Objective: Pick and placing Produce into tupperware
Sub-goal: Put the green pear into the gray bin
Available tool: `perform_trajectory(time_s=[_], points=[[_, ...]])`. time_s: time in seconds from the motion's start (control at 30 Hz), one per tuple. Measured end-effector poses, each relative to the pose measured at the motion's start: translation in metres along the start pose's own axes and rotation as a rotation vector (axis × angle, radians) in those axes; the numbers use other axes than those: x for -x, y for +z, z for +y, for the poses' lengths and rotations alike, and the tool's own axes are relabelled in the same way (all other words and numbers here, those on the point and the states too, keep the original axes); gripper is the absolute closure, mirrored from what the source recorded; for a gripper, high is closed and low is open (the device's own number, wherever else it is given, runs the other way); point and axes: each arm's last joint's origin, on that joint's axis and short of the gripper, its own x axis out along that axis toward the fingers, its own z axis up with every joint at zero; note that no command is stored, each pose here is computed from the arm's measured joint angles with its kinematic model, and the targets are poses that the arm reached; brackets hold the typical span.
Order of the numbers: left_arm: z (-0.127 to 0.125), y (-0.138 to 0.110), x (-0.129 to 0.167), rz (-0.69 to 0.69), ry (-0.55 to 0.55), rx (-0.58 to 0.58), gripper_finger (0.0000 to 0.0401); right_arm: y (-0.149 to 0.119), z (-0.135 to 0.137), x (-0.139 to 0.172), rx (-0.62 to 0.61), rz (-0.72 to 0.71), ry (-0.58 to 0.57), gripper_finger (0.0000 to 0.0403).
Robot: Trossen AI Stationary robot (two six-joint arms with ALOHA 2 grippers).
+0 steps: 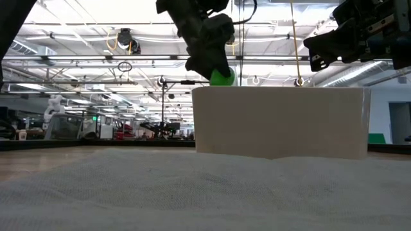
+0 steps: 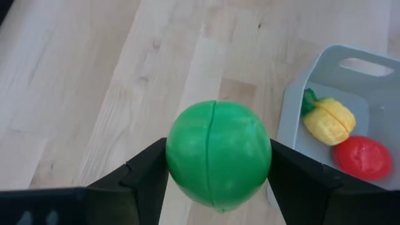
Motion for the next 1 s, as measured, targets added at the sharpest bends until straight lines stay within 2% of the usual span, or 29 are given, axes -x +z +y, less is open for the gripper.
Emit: perform_trajectory(time_s=[0.3, 0.47, 0.6, 1.0], points=[[0.0, -0.001, -0.001, 0.005, 0.004, 0.006, 0.0162, 0.0, 0.0, 0.0, 0.0, 0.0, 0.0, 0.0403], [-0.005, -0.001, -0.001, 0.006, -0.023, -0.04, 0.0162, 0.0, 0.0, 0.0, 0.0, 0.0, 0.0, 0.0403], [-0.015, -0.001, -0.001, 0.002, -0.085, -0.092, 0.0162, 0.0, 0.0, 0.0, 0.0, 0.0, 0.0, 0.0403], [-0.061, -0.002, -0.001, -0.074, -0.159, -0.181, 0.0162, 0.0, 0.0, 0.0, 0.0, 0.0, 0.0, 0.0403]])
